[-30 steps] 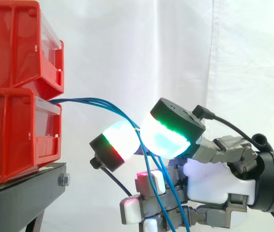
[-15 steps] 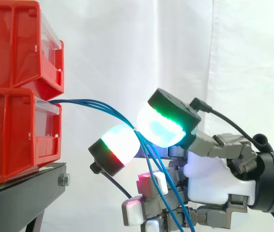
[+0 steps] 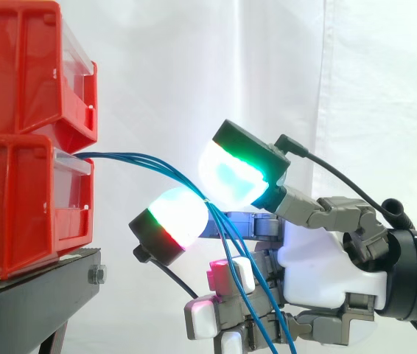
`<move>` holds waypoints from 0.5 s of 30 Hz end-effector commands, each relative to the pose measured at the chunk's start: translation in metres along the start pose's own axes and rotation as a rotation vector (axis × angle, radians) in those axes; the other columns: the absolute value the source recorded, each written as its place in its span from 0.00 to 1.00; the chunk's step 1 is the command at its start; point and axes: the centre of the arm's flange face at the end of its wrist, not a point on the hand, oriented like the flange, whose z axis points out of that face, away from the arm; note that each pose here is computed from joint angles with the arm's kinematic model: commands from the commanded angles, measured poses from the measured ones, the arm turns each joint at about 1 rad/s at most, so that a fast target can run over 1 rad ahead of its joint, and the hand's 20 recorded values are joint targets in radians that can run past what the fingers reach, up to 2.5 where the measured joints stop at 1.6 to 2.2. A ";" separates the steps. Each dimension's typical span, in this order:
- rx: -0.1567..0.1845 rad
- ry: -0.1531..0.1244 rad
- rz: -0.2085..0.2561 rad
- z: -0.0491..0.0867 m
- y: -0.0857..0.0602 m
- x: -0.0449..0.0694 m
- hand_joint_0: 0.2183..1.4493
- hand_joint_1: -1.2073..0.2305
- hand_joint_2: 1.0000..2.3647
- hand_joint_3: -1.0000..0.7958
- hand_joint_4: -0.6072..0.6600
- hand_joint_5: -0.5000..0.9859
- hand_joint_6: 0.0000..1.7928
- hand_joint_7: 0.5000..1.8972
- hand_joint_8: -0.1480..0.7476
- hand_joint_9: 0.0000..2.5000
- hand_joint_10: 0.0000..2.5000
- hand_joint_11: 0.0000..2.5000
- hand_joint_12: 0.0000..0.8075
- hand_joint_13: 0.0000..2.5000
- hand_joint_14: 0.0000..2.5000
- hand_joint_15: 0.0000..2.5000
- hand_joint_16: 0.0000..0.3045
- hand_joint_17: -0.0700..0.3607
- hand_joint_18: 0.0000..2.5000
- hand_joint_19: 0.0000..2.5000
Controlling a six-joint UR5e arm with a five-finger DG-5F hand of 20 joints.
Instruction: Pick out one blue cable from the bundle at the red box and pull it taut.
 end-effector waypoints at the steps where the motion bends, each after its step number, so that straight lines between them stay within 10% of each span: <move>1: 0.001 0.001 0.000 0.000 0.000 0.001 0.31 0.37 0.01 0.35 0.46 0.28 0.50 0.24 0.52 0.48 0.01 0.31 0.40 0.39 0.01 0.20 0.14 0.39 0.38 0.26; 15: 0.038 0.003 -0.007 -0.004 -0.004 0.004 0.35 0.26 0.01 0.38 0.44 0.27 0.51 0.25 0.52 0.47 0.01 0.31 0.40 0.39 0.01 0.21 0.14 0.38 0.38 0.25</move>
